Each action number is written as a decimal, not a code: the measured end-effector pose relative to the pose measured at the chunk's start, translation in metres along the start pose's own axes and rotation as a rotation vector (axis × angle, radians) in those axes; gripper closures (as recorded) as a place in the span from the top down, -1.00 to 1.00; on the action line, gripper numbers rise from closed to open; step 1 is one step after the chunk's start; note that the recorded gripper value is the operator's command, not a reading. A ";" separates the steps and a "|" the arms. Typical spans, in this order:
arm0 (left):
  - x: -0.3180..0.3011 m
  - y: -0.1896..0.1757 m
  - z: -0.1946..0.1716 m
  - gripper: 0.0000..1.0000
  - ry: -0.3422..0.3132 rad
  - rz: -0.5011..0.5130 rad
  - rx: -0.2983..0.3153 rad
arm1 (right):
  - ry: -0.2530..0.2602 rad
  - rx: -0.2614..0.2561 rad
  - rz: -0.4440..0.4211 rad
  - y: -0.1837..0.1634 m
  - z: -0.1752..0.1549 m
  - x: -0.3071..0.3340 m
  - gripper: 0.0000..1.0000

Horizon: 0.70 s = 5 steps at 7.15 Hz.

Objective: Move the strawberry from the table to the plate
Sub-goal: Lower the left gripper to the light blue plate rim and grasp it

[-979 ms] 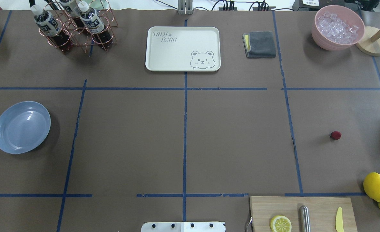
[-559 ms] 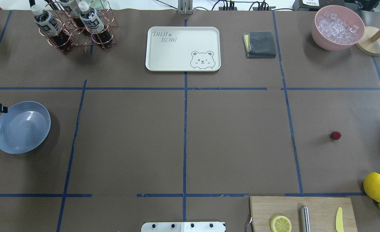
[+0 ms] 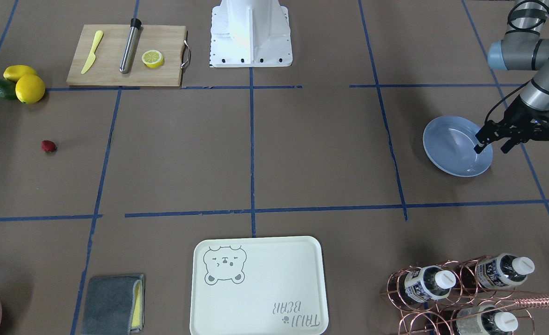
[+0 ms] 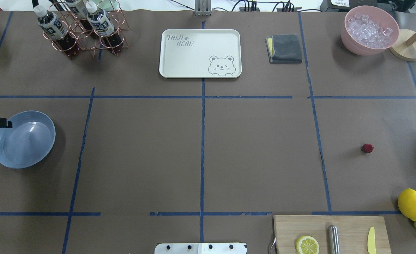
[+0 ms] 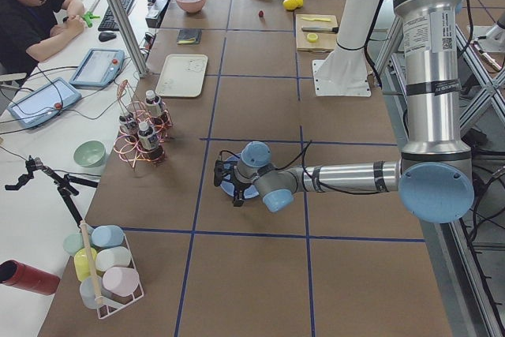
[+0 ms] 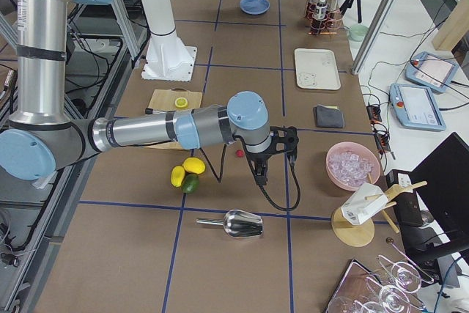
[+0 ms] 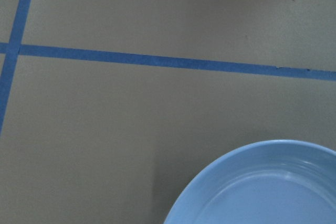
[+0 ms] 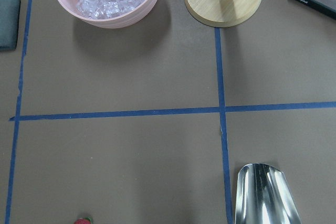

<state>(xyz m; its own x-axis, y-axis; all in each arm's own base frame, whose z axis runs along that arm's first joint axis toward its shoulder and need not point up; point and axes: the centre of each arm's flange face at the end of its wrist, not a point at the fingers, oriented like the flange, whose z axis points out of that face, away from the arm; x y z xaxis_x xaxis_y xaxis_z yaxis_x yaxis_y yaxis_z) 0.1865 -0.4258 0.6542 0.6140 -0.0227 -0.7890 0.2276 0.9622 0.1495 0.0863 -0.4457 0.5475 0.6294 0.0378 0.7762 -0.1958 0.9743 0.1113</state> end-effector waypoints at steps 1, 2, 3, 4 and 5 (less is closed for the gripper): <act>0.000 0.006 0.004 0.50 -0.006 0.007 -0.011 | 0.000 0.001 -0.001 -0.001 0.000 0.000 1.00; -0.001 0.012 0.006 0.19 -0.011 0.009 -0.020 | 0.001 0.001 -0.001 -0.001 0.000 -0.001 1.00; -0.006 0.017 0.005 -0.19 -0.017 0.006 -0.026 | 0.000 0.002 -0.002 -0.002 -0.001 -0.001 1.00; -0.009 0.020 0.004 -0.51 -0.021 0.004 -0.029 | 0.000 0.003 -0.004 -0.002 -0.002 -0.003 1.00; -0.010 0.022 0.004 -0.76 -0.023 0.003 -0.030 | 0.000 0.004 -0.005 -0.002 -0.003 -0.004 1.00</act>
<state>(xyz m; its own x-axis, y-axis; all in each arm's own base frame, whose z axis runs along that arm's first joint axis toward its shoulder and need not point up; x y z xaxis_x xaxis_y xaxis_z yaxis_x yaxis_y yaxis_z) 0.1878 -0.4055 0.6680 0.6319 -0.0257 -0.7746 0.2029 0.9701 0.1334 0.0865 -0.4470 0.5423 0.6303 0.0330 0.7757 -0.1960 0.9735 0.1178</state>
